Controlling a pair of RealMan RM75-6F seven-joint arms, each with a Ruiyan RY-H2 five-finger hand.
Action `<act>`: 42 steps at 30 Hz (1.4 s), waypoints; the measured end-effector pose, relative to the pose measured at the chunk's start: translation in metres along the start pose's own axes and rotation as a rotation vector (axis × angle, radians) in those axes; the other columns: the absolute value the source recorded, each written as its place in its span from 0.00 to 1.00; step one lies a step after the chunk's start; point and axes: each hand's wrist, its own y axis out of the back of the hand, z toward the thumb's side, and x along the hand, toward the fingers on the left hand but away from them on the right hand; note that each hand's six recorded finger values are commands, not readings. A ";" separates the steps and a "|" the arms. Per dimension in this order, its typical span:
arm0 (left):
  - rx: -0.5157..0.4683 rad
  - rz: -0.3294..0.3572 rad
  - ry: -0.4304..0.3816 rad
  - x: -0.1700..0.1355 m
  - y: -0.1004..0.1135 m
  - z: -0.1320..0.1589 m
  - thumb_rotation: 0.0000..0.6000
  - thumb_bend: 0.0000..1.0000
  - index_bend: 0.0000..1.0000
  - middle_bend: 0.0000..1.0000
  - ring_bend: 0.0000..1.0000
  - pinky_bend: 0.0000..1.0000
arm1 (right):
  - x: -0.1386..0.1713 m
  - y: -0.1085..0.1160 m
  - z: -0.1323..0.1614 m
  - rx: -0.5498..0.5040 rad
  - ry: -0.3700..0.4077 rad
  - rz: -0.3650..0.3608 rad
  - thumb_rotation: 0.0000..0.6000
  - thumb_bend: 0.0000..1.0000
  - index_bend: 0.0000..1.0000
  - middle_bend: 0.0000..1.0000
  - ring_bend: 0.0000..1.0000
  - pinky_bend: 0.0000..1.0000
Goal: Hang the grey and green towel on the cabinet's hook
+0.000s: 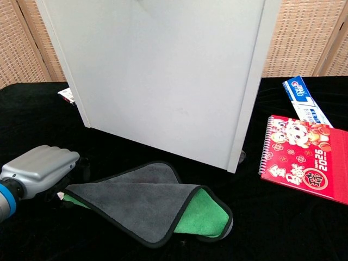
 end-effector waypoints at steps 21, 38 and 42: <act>0.050 0.032 -0.007 0.004 -0.002 0.007 1.00 0.69 0.58 0.84 0.80 0.72 | -0.001 0.004 -0.002 -0.022 -0.002 -0.025 1.00 0.12 0.09 0.00 0.00 0.00; 0.470 0.634 -0.333 -0.048 0.122 0.014 1.00 0.69 0.72 0.84 0.80 0.72 | 0.001 0.010 0.000 -0.037 0.000 -0.048 1.00 0.12 0.09 0.00 0.00 0.00; 0.601 0.793 -0.424 -0.066 0.159 0.012 1.00 0.69 0.76 0.84 0.80 0.72 | 0.001 0.011 0.000 -0.039 -0.001 -0.054 1.00 0.12 0.09 0.00 0.00 0.00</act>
